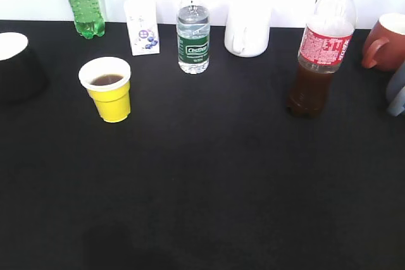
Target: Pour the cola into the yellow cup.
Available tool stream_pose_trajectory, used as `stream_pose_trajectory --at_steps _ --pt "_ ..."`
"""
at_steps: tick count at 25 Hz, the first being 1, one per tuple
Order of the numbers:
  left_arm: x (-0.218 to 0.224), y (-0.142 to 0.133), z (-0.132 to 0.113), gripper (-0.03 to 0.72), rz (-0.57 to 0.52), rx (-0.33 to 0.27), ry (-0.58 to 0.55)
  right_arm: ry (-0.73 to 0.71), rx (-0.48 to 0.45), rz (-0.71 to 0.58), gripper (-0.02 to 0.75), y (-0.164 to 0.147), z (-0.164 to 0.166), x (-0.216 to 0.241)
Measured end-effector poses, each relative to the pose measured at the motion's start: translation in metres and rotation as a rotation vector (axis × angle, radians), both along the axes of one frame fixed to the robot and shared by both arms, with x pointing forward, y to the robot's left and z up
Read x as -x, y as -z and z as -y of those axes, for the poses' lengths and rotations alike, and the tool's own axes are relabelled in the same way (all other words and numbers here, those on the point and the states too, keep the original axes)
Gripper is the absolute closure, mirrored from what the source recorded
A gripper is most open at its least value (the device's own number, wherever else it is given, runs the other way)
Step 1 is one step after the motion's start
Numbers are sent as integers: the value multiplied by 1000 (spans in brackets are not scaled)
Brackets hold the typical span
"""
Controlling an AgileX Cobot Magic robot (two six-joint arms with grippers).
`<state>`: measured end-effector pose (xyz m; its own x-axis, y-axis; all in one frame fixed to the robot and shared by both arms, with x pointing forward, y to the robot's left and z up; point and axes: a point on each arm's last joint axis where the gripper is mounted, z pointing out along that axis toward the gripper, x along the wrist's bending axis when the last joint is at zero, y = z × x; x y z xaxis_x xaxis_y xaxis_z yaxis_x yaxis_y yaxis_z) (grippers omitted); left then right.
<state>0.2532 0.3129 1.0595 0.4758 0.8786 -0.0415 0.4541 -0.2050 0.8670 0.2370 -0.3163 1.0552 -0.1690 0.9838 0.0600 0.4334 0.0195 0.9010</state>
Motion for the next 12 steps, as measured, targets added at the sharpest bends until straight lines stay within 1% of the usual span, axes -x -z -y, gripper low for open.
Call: stream_pose_trajectory --at_steps 9,10,11,12 --pt "0 0 0 207 0 0 0 3 -2 2 152 0 0 0" --pt "0 0 0 207 0 0 -3 18 -2 2 152 0 0 0" --pt "0 0 0 207 0 0 -29 47 -2 2 152 0 0 1" --pt "1 0 -1 207 0 0 -74 104 -2 2 152 0 0 2"
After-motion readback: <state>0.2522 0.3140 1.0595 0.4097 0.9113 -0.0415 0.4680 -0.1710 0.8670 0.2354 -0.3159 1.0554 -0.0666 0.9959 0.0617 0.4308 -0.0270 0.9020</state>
